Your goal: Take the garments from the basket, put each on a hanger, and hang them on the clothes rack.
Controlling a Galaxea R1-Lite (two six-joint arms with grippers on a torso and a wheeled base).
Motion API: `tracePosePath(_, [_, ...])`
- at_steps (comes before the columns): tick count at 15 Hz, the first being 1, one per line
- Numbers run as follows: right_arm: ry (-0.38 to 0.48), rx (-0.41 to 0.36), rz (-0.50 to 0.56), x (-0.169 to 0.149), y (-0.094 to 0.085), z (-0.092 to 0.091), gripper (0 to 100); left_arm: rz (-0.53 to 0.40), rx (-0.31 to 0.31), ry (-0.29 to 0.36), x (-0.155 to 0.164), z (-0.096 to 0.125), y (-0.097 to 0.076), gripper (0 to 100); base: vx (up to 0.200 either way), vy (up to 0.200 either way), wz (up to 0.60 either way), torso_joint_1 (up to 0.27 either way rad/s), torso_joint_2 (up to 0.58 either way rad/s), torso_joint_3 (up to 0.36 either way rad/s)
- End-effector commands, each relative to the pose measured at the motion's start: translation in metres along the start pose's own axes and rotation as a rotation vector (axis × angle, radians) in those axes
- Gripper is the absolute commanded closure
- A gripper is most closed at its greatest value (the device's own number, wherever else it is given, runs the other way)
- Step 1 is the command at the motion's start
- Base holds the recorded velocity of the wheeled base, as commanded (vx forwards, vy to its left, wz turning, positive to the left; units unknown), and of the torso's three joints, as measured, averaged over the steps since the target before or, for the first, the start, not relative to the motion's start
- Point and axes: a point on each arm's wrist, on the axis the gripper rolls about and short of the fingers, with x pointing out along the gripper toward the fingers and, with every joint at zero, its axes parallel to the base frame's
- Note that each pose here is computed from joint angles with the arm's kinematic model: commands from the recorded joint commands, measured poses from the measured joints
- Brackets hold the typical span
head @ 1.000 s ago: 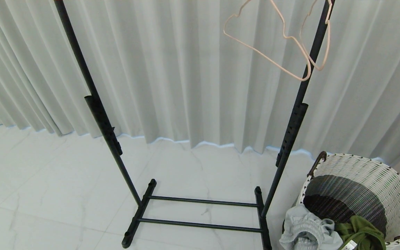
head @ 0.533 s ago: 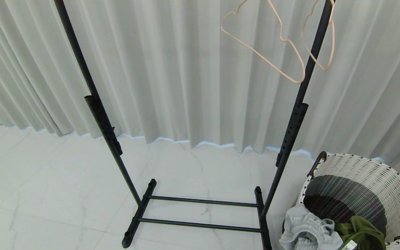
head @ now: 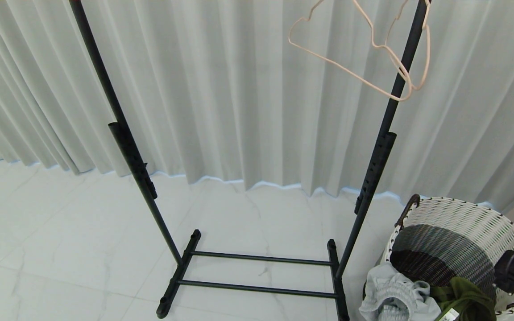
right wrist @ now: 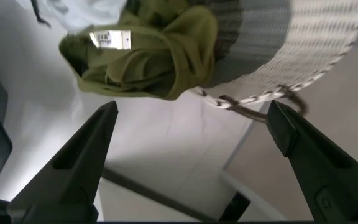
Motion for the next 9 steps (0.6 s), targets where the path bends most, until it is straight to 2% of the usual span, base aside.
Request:
tracePosePath(1, [0.093, 0.011, 0.059, 0.026, -0.003, -0.001, 0, 0.000, 0.000, 0.000, 0.000, 0.000, 0.000, 0, 0.000, 0.000, 0.00, 0.000, 0.00, 0.000])
tracePosePath(4, [0.104, 0.036, 0.036, 0.048, -0.011, 0.001, 0, 0.000, 0.000, 0.000, 0.000, 0.000, 0.000, 0, 0.000, 0.000, 0.00, 0.000, 0.00, 0.000])
tracePosePath(9, [0.139, 0.084, -0.007, 0.072, -0.016, -0.010, 0, 0.001, 0.000, 0.000, 0.000, 0.000, 0.000, 0, 0.000, 0.000, 0.00, 0.000, 0.00, 0.000])
